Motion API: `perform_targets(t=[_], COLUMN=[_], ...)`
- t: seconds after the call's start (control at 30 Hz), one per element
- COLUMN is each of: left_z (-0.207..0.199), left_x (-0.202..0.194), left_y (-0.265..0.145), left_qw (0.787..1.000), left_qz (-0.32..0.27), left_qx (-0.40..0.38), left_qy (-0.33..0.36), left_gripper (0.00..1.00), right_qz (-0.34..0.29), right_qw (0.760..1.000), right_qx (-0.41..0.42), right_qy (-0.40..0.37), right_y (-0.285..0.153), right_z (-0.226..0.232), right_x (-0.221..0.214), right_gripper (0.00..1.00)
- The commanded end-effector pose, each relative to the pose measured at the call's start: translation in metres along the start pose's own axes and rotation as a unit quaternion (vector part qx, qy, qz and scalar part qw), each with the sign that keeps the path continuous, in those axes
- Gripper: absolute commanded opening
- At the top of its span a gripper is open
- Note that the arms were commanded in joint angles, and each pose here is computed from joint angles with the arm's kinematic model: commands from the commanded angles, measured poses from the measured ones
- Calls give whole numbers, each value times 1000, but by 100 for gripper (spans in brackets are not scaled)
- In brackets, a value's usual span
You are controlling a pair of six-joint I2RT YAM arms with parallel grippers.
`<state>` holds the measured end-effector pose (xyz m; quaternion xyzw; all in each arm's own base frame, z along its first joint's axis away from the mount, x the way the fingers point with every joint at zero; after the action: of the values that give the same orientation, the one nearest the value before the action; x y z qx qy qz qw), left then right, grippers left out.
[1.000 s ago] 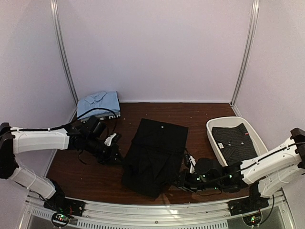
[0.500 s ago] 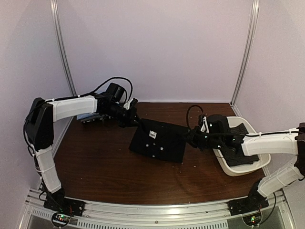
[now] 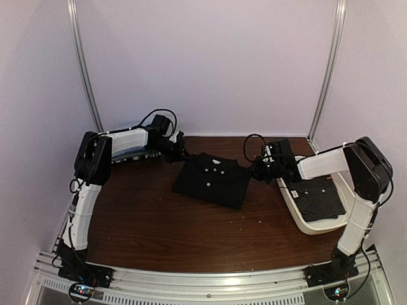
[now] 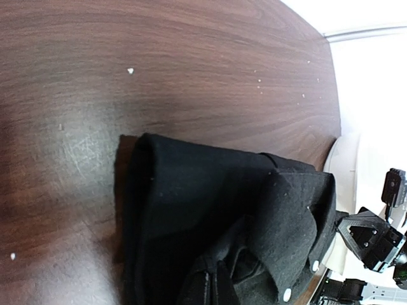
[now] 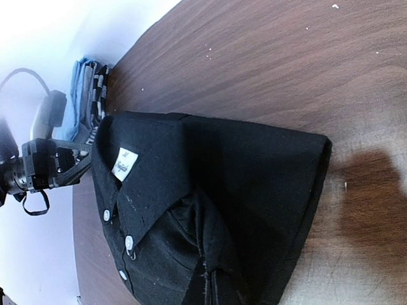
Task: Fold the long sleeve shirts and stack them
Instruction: Fold the 2/3-rectangle-folded shirt at the center of the board.
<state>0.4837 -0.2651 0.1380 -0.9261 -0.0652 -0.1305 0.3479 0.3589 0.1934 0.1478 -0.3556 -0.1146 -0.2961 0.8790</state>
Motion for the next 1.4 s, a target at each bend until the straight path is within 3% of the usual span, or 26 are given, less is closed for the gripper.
perform_targets(t=[0.0,0.27,0.47,0.53,0.67,0.77,0.87,1.07,1.23,1.37], left_z=[-9,-23,-9,-4,-4,-12,-23,-25,-6,10], left_x=[13,25,23,22,24,30,35,30,6,-17], left_y=[-1,-4,18,27,27,15,-6,-35,-34,-31], left_qw=[999,997,997,997,997,997,996,992,994,994], left_qz=[-13,-39,-27,-18,-22,-35,-59,-94,-61,-31], left_qx=[-33,-62,-68,-71,-65,-54,-34,21,54,71], left_qy=[22,39,29,26,34,49,65,77,75,78], left_gripper=[0,0,1,13,41,51,56,57,56,57], right_qz=[-9,-27,-25,-16,-16,-30,-48,-11,31,63], right_qw=[1000,998,998,998,998,997,995,993,988,985], right_qx=[5,-18,-54,-58,-58,-60,-55,-20,7,6], right_qy=[-27,-46,-36,-30,-29,-40,-63,-120,-154,-160], right_y=[1,-9,-7,-4,-9,-21,-35,-24,-3,5], right_z=[5,5,-20,-27,-27,-18,-1,45,74,72], right_x=[12,15,9,7,6,10,14,1,-30,-57], right_gripper=[0,0,0,8,15,29,33,34,33,33])
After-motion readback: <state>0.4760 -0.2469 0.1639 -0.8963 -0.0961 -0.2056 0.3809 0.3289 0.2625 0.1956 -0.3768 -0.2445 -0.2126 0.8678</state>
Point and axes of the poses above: each gripper's point midway between its finger pads, its own y axis out along the fingers, its own z axis along the line the jaws close on, x = y × z, the point moved 10 cm from there along -y, back along the fingers
